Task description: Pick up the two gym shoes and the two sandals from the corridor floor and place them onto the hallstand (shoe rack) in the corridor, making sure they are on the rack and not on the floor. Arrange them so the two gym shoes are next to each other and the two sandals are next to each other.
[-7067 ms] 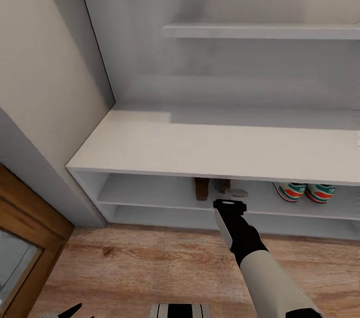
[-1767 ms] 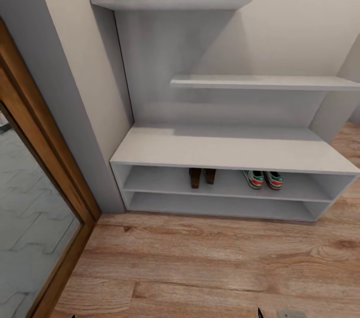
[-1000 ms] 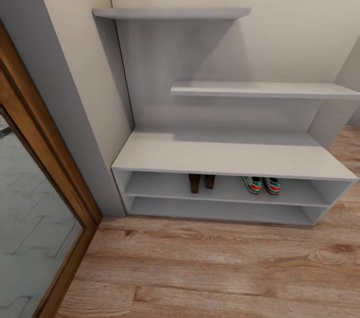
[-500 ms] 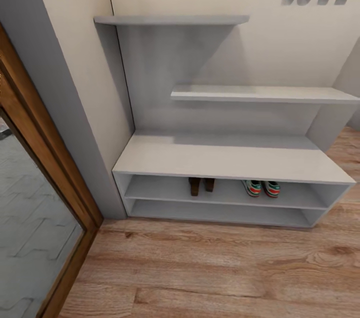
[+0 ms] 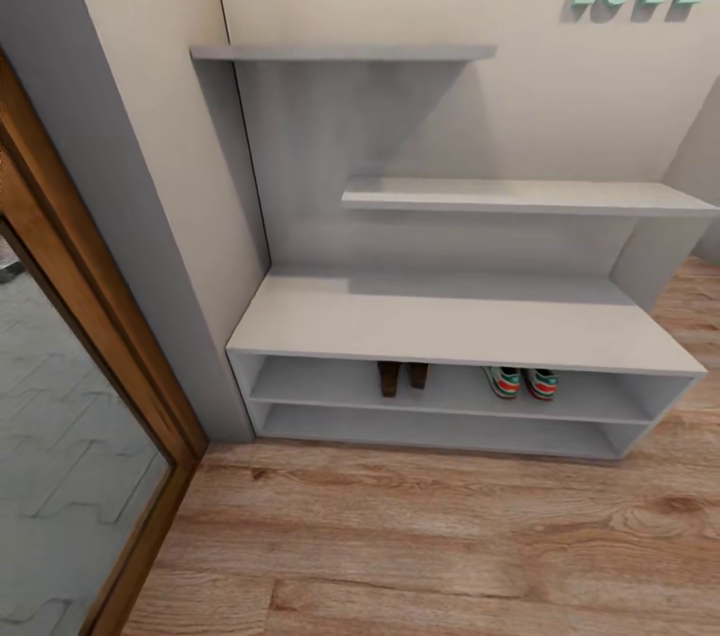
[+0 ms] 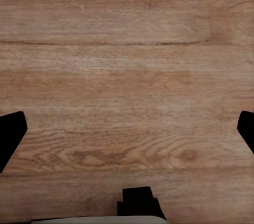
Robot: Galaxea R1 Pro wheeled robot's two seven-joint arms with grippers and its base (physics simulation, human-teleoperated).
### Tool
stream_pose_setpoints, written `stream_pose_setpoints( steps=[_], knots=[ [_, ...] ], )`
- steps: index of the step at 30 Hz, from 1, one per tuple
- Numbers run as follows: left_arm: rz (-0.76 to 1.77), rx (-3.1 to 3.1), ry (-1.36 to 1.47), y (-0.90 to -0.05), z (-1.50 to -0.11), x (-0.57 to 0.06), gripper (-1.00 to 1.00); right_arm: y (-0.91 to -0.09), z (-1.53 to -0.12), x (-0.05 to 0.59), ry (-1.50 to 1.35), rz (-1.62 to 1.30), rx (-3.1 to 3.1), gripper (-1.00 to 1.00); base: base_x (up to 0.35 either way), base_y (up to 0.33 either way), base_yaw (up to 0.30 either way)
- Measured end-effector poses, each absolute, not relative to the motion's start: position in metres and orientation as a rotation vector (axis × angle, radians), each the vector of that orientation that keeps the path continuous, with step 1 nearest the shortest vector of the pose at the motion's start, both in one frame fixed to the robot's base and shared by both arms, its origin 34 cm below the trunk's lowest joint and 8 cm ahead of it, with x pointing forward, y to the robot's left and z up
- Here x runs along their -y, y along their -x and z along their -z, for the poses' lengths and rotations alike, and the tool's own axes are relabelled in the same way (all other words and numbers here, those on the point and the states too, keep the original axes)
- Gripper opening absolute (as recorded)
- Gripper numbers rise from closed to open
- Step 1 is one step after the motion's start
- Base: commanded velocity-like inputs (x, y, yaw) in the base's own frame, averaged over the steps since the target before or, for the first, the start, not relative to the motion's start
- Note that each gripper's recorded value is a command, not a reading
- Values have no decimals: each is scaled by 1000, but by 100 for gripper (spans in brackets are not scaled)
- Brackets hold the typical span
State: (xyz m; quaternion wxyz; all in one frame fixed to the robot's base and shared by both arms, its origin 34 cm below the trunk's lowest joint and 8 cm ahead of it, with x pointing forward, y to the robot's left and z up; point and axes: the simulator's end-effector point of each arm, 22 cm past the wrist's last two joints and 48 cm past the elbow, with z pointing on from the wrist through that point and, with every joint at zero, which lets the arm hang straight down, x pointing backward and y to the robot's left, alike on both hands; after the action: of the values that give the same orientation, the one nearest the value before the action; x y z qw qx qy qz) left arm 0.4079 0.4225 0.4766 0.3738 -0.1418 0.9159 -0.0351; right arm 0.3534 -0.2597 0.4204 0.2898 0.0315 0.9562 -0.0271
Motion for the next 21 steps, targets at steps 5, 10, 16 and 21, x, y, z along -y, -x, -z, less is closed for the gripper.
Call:
stream_pose_setpoints(
  steps=[5,10,16,21],
  knots=[
    [89,-2345,365,-409,-486,-423,100,-354,-429,258,-87,70,-2551,100,0,0,0],
    [87,-2341,373,-409,-486,-424,100,-354,-429,258,-87,70,-2551,100,0,0,0],
    [87,-2340,379,-409,-486,-424,100,-354,-429,257,-84,68,-2551,100,0,0,0],
    [87,-2339,381,-409,-486,-424,100,-354,-429,256,-83,67,-2552,100,0,0,0]
  ],
)
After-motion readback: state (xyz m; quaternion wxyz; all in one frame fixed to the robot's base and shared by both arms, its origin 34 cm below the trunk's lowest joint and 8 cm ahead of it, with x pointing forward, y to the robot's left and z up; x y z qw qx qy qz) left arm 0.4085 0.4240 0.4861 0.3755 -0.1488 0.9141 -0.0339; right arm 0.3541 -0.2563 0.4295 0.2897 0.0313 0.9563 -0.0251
